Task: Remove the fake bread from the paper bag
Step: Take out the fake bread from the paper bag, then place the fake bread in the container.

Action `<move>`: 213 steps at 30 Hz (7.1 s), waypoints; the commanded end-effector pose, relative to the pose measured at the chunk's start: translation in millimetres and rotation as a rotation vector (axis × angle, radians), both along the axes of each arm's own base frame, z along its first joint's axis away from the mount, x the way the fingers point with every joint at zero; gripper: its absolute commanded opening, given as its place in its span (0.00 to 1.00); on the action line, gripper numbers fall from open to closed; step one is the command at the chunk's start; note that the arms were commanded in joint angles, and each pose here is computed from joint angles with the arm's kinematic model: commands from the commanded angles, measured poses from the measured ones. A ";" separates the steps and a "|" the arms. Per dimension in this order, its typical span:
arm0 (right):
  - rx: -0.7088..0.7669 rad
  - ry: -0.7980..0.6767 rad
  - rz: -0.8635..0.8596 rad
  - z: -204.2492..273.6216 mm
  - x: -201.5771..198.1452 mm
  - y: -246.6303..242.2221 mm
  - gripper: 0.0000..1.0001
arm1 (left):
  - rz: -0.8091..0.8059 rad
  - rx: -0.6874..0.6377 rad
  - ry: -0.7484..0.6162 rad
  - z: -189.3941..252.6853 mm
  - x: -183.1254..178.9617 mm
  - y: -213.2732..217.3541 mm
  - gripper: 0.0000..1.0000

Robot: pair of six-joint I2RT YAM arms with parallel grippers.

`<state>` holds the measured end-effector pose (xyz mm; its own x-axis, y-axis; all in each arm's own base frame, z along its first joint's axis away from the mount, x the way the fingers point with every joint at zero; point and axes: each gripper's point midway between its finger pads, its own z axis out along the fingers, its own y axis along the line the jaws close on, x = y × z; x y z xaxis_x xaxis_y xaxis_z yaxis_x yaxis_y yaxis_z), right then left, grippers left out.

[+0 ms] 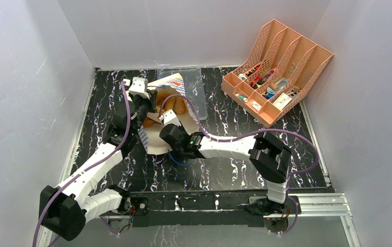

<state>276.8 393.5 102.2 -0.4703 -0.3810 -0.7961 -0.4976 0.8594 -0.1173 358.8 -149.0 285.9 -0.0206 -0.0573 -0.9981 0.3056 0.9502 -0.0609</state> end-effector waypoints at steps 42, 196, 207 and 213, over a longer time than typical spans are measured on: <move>-0.032 -0.137 0.064 29.4 21.1 25.9 0.35 | -0.022 -0.060 0.077 18.3 22.1 -24.5 0.00; 0.361 -0.092 -0.219 156.7 221.5 -61.1 0.00 | 0.673 -0.097 0.133 5.5 2.1 157.4 0.00; 0.466 0.087 -0.192 95.3 258.7 -14.9 0.00 | 0.640 -0.135 0.115 11.8 -8.8 153.8 0.00; 0.498 0.165 -0.185 68.1 254.4 -3.9 0.00 | 0.636 -0.143 0.103 14.4 -11.1 154.1 0.00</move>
<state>524.4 371.8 137.1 -0.6600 0.0369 -0.7504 -0.2822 0.9135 0.2931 352.4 2.9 285.7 -0.0933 -0.1944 -0.9765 -0.3340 0.9300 -0.1532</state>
